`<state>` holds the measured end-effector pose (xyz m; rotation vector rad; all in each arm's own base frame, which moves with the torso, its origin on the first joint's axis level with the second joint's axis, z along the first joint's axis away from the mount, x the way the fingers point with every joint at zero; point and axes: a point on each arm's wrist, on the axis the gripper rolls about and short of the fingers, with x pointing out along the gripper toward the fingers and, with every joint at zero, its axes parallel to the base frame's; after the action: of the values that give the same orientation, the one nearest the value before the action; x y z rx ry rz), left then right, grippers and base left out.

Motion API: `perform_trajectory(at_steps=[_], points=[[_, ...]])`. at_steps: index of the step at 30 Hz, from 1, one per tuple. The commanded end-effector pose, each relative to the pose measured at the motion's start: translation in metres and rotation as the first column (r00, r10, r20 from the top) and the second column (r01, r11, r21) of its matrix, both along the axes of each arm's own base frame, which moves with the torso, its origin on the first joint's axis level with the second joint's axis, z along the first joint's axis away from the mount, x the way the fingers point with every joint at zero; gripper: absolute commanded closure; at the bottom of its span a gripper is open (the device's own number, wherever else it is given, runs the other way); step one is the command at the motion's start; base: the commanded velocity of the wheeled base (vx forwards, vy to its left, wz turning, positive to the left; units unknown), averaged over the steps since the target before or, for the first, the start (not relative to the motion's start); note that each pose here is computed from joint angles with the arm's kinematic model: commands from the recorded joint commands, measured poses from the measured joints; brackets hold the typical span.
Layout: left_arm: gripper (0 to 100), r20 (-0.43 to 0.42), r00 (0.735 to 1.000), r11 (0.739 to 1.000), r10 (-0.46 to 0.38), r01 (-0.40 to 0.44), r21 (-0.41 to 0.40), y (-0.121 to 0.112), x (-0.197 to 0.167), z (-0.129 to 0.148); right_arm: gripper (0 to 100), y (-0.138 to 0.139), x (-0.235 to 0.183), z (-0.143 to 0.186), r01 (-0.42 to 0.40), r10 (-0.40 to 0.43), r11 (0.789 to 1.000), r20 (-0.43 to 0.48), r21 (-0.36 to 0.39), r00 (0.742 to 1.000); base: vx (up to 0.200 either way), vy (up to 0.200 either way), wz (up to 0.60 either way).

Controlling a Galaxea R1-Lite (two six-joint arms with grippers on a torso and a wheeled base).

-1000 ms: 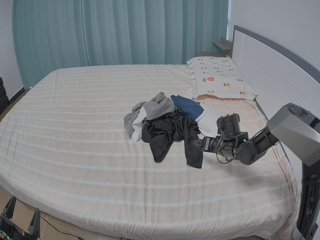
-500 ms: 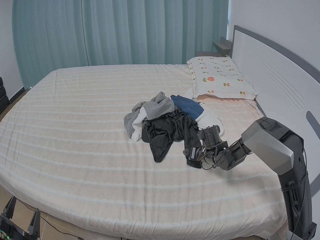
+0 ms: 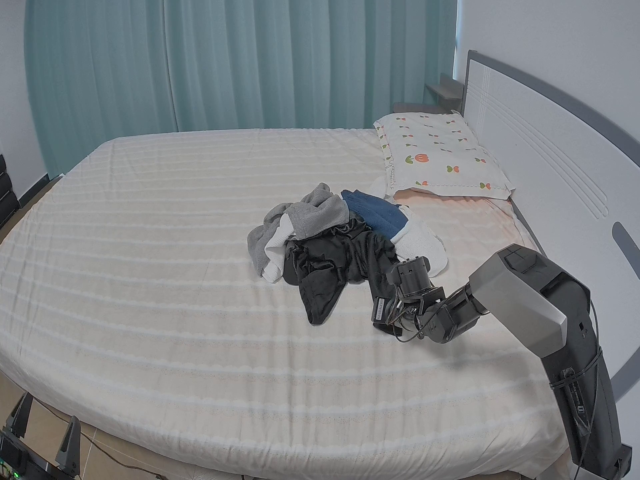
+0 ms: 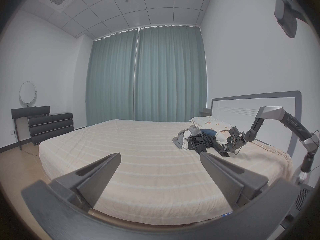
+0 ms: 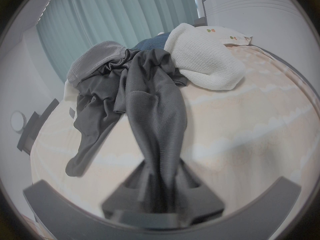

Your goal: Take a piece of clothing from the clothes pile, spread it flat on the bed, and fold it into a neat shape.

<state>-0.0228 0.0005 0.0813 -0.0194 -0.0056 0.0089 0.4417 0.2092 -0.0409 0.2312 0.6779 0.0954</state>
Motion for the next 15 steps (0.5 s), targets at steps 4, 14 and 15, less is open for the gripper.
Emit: perform_trajectory(at_steps=[4, 14, 15], points=[[0, -0.01, 1.0, 1.0, 0.0, 0.0, -0.001, 0.0, 0.001, -0.005, 100, -0.002, -0.003, 0.03, 0.063, -0.066, 0.992, 0.026, 0.108, 0.997, 0.0, 0.0, 0.0], [0, -0.009, 1.0, 1.0, 0.003, -0.003, 0.001, 0.0, 0.001, -0.005, 100, -0.024, -0.068, 0.113, -0.003, -0.03, 0.962, 0.118, 0.273, 0.993, 0.0, 0.0, 0.0], [0, -0.009, 1.0, 1.0, 0.003, -0.003, 0.001, 0.0, 0.001, -0.005, 100, -0.027, -0.078, 0.119, -0.024, -0.014, 0.958, 0.132, 0.284, 0.991, 0.0, 0.0, 0.0]])
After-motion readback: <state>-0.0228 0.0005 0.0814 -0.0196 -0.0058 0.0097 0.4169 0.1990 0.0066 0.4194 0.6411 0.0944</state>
